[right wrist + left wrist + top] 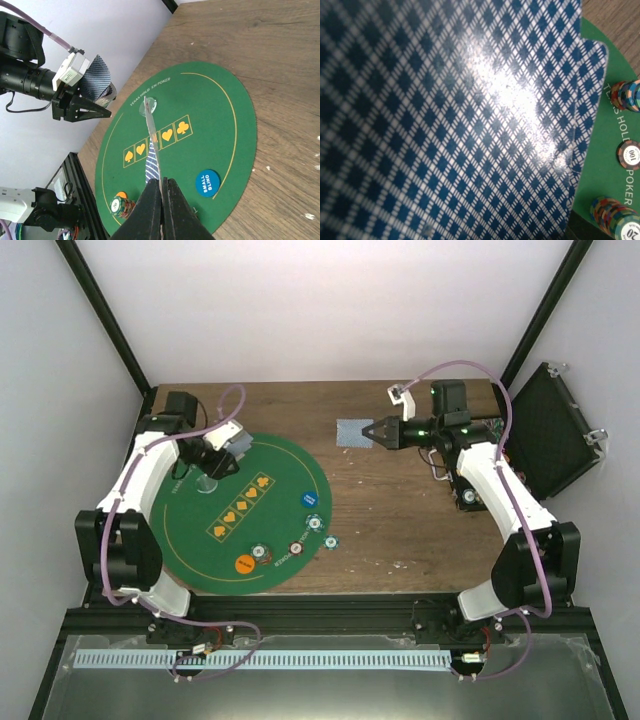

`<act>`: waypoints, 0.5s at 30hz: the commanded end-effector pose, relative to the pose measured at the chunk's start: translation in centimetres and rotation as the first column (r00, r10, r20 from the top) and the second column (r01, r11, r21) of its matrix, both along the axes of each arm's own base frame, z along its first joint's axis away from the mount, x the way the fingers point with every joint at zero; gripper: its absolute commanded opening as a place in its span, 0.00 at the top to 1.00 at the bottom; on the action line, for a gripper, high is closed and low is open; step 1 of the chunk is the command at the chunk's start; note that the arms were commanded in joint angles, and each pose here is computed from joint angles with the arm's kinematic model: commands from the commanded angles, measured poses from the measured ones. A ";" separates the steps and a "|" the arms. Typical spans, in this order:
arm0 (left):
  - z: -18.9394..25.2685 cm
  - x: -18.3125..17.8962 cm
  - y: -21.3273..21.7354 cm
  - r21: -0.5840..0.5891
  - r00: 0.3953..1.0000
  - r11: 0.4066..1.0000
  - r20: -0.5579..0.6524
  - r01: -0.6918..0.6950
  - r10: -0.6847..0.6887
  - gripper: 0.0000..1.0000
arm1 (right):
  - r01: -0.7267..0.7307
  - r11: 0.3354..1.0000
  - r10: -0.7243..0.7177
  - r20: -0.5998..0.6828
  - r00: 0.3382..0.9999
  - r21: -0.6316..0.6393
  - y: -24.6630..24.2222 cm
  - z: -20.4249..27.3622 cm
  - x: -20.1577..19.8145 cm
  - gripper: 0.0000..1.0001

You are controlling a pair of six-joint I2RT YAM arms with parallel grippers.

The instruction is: Distribute texas hold em gaming equipment

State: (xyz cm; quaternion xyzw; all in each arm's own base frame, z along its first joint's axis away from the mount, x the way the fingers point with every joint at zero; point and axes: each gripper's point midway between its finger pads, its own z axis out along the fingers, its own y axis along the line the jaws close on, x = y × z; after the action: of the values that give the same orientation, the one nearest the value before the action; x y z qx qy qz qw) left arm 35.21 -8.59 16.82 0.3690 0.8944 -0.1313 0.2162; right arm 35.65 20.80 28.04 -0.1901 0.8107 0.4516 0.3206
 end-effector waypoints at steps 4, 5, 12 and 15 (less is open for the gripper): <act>0.5 -1.7 1.5 -0.043 0.997 0.996 -0.007 -0.083 0.083 0.55 | -0.077 0.997 0.076 0.010 0.997 0.020 2.8 0.0 -0.6 0.99; 0.5 -1.9 1.6 -0.045 0.996 0.995 -0.009 -0.088 0.087 0.55 | -0.085 0.996 0.085 0.006 0.996 0.020 3.2 -0.2 -0.6 0.99; 0.4 -2.2 1.8 -0.062 0.994 0.992 -0.015 -0.105 0.105 0.55 | -0.127 0.992 0.127 -0.020 0.992 0.019 5.4 -1.3 0.2 0.99; 0.4 -2.1 1.8 -0.064 0.994 0.992 -0.022 -0.108 0.106 0.55 | -0.147 0.989 0.147 -0.035 0.989 0.010 6.2 -1.8 0.3 0.99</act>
State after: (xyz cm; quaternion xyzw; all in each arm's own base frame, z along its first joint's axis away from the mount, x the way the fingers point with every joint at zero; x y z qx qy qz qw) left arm 33.15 -6.50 16.37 0.3159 0.9139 -0.1406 0.2128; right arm 35.53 25.52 24.49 -0.2186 0.8124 0.4727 0.2622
